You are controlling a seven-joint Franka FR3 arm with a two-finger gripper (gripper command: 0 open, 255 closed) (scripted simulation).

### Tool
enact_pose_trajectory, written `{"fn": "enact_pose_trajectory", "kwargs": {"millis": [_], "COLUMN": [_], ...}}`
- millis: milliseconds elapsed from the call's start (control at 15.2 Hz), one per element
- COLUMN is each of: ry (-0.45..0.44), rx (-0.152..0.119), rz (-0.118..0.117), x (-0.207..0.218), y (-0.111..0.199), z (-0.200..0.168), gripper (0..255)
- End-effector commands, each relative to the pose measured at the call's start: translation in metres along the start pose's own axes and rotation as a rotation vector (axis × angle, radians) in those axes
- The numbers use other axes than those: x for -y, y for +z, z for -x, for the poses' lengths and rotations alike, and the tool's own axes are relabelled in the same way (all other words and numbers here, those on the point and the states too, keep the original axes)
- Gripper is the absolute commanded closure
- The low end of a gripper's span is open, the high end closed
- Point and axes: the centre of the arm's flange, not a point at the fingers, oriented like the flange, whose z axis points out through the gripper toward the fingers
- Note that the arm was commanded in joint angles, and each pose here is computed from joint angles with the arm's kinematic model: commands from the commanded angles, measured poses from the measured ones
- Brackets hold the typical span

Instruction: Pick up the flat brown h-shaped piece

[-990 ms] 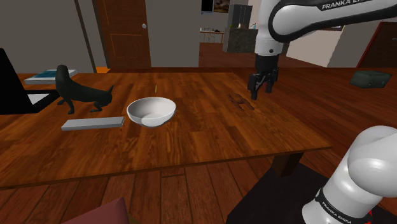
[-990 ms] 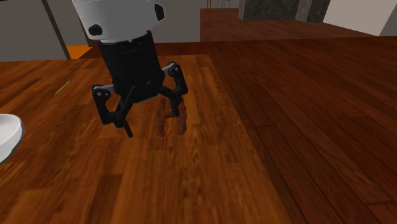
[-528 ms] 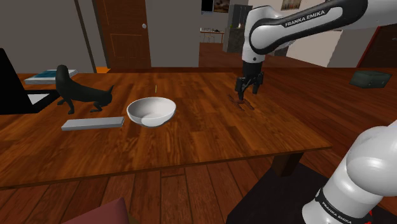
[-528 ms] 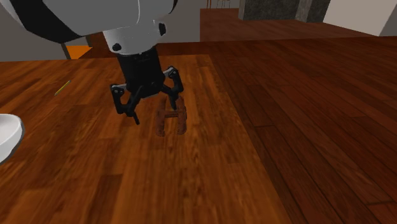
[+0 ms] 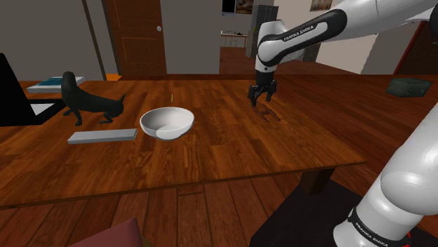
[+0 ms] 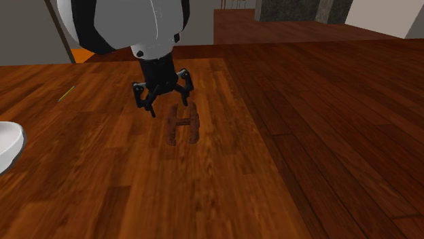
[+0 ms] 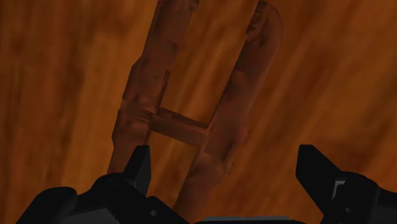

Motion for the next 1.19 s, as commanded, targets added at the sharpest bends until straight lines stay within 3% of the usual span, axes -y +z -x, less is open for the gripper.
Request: {"fn": "enact_pose_trajectory", "kwargs": {"millis": [0, 660, 726, 1122], "ry": [0.008, 0.009, 0.009, 0.009], "rx": [-0.012, -0.014, -0.014, -0.014], "rz": [0.001, 0.001, 0.001, 0.001], "x": [-0.004, -0.001, -0.001, -0.001], "y": [0.009, 0.050, 0.050, 0.050], "z": [-0.020, -0.022, -0.022, -0.023], "gripper": [0, 0, 255, 255]}}
